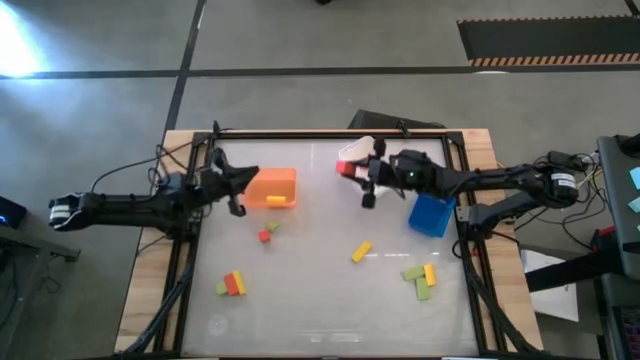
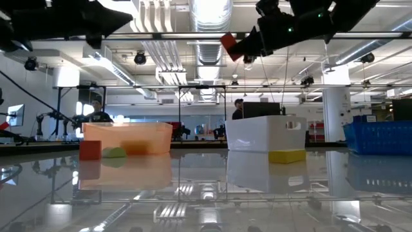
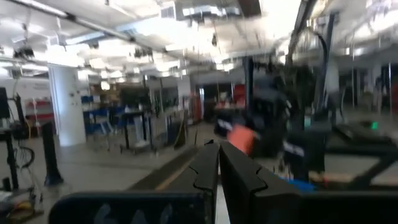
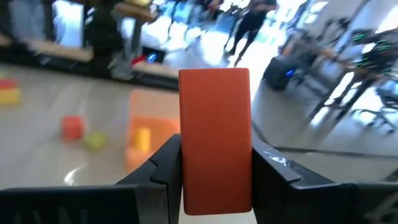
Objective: Sort & place blocks by color
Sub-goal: Put the orange block into the white bin
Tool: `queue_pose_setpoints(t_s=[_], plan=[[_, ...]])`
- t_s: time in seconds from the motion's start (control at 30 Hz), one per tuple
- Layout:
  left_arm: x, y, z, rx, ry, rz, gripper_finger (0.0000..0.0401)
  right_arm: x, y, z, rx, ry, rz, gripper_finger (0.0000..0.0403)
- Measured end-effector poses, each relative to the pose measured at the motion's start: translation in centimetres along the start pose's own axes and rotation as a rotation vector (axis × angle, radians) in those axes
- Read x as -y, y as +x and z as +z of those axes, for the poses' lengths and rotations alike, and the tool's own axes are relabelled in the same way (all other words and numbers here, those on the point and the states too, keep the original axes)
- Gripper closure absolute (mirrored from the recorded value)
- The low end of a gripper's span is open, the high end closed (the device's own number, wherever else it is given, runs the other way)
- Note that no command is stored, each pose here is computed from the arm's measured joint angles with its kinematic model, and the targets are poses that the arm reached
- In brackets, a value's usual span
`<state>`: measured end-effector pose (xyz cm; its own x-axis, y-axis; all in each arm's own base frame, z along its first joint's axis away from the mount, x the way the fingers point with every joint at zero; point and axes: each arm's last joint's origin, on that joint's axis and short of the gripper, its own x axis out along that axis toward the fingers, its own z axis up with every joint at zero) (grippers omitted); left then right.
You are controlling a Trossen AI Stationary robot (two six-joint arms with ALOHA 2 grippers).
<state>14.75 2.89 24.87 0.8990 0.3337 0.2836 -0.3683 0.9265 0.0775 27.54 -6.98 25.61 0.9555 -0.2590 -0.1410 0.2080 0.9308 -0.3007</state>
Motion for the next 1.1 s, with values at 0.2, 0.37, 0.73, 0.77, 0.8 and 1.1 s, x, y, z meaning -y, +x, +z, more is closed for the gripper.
queue_pose_setpoints(t_s=[0.2,0.37,0.73,0.77,0.8,1.1], plan=[[0.3,2.0,0.9,-0.014,0.003,-0.004,0.0401,1.6,0.1,0.5,0.024,0.063,-0.121,0.0284],[0.5,2.5,0.5,-0.054,0.010,-0.010,0.0401,4.0,0.5,0.9,-0.311,0.189,-0.158,0.0284],[-0.1,2.3,1.0,-0.046,0.095,0.134,0.0401,7.4,3.1,-4.3,-1.033,0.456,-0.219,0.0284],[-0.1,2.3,1.1,-0.043,0.109,0.137,0.0401,7.5,3.4,-4.9,-1.059,0.467,-0.223,0.0284],[-0.2,2.2,1.2,-0.039,0.119,0.140,0.0401,7.7,3.7,-5.5,-1.082,0.477,-0.228,0.0284],[-0.4,1.8,1.8,-0.017,0.160,0.164,0.0401,8.6,5.5,-7.7,-1.139,0.575,-0.296,0.0284]])
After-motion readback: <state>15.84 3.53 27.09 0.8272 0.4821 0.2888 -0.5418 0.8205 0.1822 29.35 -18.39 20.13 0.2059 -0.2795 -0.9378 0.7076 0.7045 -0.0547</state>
